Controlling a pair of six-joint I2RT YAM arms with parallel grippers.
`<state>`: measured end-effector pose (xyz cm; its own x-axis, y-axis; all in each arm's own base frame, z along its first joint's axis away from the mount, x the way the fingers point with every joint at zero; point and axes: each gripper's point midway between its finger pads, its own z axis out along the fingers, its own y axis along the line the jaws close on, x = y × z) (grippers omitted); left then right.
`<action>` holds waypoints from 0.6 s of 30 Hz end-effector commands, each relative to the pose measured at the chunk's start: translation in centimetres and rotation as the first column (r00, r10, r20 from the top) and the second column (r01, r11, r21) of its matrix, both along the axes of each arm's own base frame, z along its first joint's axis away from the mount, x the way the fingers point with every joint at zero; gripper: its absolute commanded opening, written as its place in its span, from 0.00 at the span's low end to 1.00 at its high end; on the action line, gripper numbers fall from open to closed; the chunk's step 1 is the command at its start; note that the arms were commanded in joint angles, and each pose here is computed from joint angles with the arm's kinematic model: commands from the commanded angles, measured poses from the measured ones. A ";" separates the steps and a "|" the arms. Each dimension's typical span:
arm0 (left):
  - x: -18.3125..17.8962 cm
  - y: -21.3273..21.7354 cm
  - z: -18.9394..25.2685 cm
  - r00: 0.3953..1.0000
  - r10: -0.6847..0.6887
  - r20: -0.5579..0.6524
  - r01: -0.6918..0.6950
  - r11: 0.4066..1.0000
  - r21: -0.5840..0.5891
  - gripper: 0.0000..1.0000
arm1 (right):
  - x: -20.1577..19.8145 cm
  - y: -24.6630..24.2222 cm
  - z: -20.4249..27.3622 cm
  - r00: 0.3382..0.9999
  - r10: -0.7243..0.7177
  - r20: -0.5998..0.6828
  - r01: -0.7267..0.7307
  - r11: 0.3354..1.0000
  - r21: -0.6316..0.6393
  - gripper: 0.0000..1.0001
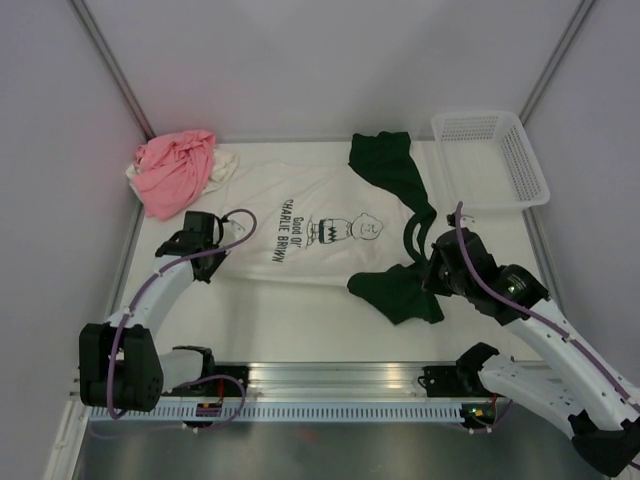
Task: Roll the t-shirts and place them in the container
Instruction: Flatten the tshirt, then fold the tshirt
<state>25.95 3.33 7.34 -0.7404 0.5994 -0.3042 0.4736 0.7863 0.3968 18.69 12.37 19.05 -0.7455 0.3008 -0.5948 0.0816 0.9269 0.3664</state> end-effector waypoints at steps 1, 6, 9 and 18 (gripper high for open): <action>0.6 -0.9 2.0 0.999 -0.019 0.036 0.020 0.999 -0.044 0.02 | 0.8 0.0 0.0 1.000 -0.008 0.018 0.008 1.000 -0.019 0.00; 2.5 -2.7 3.3 0.993 -0.104 0.063 0.110 0.990 -0.094 0.02 | 3.8 0.8 -0.7 0.997 0.037 0.063 -0.030 0.993 -0.112 0.00; 4.4 -3.0 3.2 0.991 -0.123 0.047 0.126 0.988 -0.085 0.02 | 6.8 1.5 -0.6 0.993 0.038 0.114 -0.020 0.987 -0.158 0.00; 9.3 -0.7 1.1 1.000 -0.025 0.008 0.024 0.998 0.055 0.02 | 15.7 0.1 -3.2 0.990 0.002 0.142 0.023 0.985 -0.171 0.00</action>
<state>32.84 1.64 7.57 -0.7223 0.6331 -0.2784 0.5292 0.7651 0.3669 30.06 12.62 13.50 -0.7406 0.1625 -0.6520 0.0767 0.9844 0.1582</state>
